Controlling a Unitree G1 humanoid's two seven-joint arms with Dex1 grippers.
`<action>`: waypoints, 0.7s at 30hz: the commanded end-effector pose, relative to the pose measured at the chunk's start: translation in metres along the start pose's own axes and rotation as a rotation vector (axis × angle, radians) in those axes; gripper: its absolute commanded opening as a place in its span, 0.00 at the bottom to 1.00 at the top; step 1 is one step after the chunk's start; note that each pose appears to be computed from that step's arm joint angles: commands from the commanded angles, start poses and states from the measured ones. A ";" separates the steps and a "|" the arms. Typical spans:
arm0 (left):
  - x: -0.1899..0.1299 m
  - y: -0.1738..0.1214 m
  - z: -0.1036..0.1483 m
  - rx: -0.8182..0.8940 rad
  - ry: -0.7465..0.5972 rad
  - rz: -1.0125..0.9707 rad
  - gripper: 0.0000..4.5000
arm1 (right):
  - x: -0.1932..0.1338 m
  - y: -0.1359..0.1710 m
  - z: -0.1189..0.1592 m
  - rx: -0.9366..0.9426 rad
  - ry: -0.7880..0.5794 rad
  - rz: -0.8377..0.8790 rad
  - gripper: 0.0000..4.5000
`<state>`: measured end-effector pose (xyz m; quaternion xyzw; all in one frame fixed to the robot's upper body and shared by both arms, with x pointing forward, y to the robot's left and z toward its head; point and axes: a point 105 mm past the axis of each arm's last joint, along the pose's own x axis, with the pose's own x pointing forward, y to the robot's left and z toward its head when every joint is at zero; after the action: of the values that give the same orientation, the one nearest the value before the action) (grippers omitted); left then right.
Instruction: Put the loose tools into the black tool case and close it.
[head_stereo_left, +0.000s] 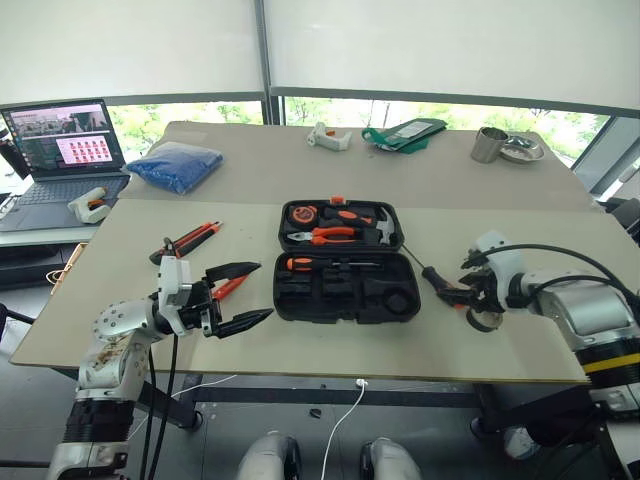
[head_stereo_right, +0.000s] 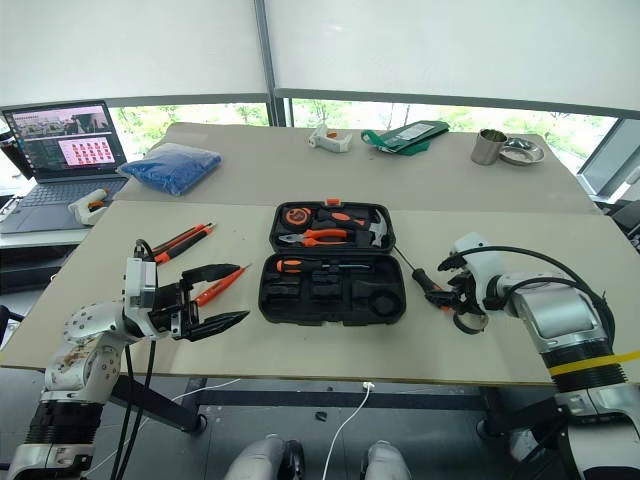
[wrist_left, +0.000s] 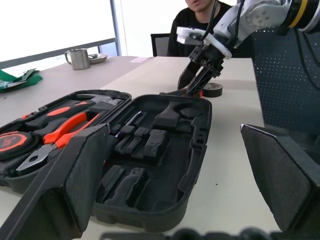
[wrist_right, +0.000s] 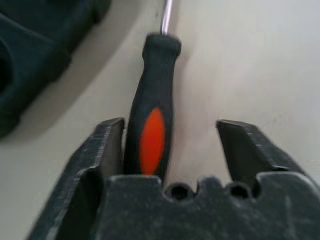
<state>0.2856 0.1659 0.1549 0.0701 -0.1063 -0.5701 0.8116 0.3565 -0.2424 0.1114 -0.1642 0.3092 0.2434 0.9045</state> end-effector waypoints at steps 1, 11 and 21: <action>0.004 -0.003 0.010 0.041 -0.025 -0.027 1.00 | -0.002 -0.005 0.011 -0.036 -0.034 -0.036 0.38; -0.003 0.005 0.013 0.042 -0.038 0.026 1.00 | -0.054 -0.026 0.061 -0.294 -0.249 -0.222 0.24; -0.015 0.010 0.005 0.029 -0.002 0.107 1.00 | -0.017 0.070 0.125 -0.924 -0.387 0.255 0.24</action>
<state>0.2884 0.1765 0.1557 0.0672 -0.1102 -0.5384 0.8328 0.3683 -0.1416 0.2141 -0.4194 0.0105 0.4554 0.7852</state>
